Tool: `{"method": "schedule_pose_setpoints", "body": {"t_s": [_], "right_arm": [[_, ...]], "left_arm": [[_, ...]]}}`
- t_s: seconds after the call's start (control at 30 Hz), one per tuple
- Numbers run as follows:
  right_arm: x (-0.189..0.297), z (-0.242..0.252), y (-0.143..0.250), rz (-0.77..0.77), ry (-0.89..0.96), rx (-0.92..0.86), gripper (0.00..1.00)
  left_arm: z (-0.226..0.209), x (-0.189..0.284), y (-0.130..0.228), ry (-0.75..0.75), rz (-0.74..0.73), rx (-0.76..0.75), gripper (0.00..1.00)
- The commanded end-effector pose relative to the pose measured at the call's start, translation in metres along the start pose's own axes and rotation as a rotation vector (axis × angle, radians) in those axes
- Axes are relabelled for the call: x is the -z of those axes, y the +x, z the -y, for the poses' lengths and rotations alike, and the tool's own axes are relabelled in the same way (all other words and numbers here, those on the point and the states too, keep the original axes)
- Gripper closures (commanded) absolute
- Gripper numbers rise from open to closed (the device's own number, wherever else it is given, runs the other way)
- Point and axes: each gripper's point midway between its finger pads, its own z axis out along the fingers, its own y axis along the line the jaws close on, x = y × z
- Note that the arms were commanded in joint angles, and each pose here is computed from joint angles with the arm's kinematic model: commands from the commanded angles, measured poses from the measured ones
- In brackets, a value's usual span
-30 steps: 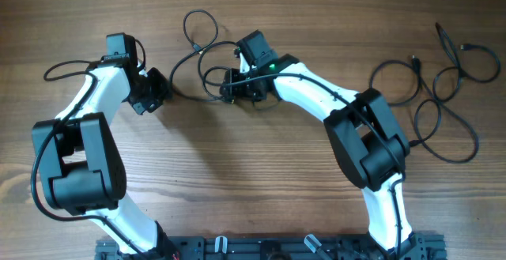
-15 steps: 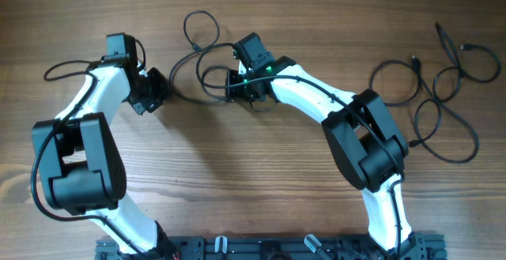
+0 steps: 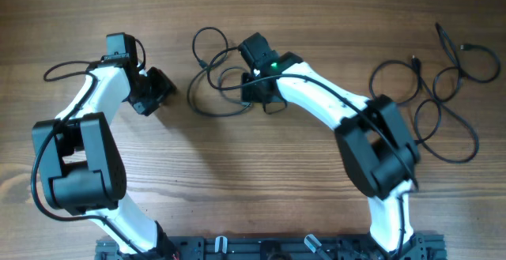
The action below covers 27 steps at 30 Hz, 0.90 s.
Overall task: Untangle cables
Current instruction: 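Carry the black cable rightward and drop it on the right pile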
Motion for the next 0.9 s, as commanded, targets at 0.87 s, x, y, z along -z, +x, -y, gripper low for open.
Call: {"method": "schedule_pose_setpoints", "body": {"t_s": [0.87], "right_arm": [[0.327, 0.225, -0.087, 0.905, 1.097, -0.364, 0.96]], "left_arm": [[0.004, 0.007, -0.005, 0.003, 0.029, 0.009, 0.00]]}}
